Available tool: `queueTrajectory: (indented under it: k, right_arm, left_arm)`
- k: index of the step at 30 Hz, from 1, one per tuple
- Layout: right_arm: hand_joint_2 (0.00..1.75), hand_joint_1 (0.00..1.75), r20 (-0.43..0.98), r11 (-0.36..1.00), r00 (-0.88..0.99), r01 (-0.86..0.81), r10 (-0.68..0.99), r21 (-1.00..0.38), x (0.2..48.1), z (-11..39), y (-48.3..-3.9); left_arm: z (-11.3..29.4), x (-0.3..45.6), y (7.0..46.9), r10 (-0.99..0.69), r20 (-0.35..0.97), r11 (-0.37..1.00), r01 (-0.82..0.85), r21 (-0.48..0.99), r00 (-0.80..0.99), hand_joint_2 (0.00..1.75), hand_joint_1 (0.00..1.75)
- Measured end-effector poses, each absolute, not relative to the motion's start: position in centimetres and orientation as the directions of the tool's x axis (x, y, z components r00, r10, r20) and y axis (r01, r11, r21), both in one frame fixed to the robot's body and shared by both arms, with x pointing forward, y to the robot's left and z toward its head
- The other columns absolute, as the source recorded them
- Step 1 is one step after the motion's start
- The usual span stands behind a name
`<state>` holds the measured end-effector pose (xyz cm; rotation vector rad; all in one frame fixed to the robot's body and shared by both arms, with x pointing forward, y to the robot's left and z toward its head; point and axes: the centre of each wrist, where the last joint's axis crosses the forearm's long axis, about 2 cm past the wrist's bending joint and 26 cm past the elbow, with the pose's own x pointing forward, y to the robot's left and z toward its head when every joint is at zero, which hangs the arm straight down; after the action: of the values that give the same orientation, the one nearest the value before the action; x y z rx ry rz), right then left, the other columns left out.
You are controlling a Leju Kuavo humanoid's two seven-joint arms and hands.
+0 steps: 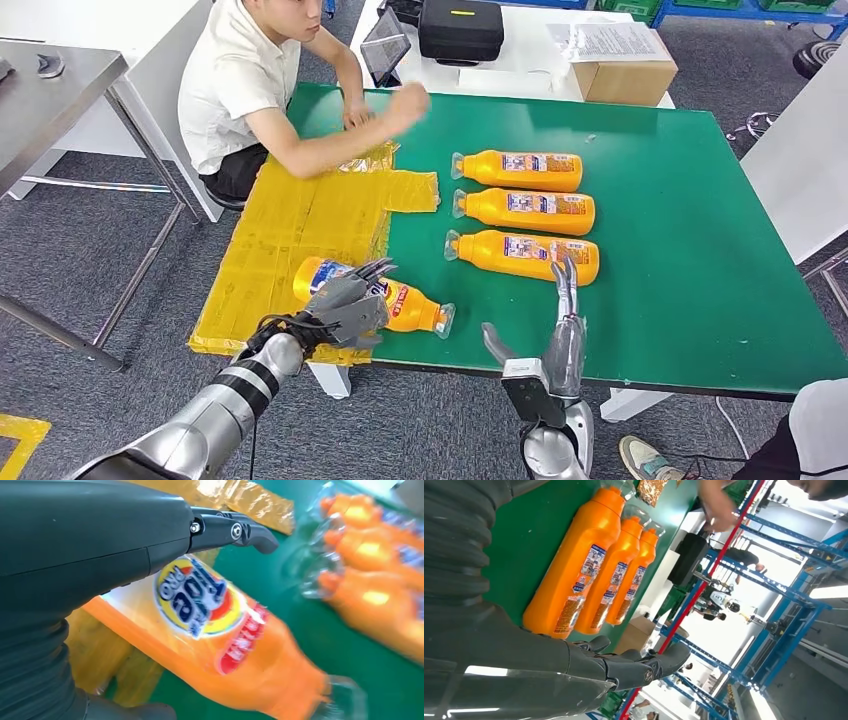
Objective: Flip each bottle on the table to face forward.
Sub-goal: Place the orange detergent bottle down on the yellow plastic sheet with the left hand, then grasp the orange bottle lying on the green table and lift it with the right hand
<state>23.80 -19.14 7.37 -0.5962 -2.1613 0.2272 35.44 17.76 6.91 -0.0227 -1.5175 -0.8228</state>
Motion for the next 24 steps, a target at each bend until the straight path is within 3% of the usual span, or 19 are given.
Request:
queueTrajectory:
  k: [8,16,19,24]
  right_arm:
    - [1.75,0.0,0.7,0.859,-0.5,0.332,0.511,-0.39,22.9,6.8,-19.4]
    - [1.75,0.0,0.658,0.83,-0.507,0.33,0.557,-0.449,22.6,6.5,-19.7]
    - [1.75,0.0,0.53,0.735,-0.526,0.334,0.665,-0.59,22.8,6.1,-20.5]
    - [1.75,0.0,0.188,0.406,-0.496,0.379,0.848,-0.832,23.7,5.6,-24.3]
  left_arm:
    - [6.4,31.2,15.2,-0.025,0.988,0.869,0.486,0.097,-0.152,1.75,0.0]
    - [8.7,29.2,13.5,0.197,0.945,0.904,0.421,-0.072,-0.26,1.75,0.0]
    - [9.5,28.6,13.1,0.25,0.927,0.906,0.404,-0.123,-0.28,1.75,0.0]
    - [10.0,26.9,10.9,0.28,0.92,0.902,0.403,-0.154,-0.275,1.75,0.0]
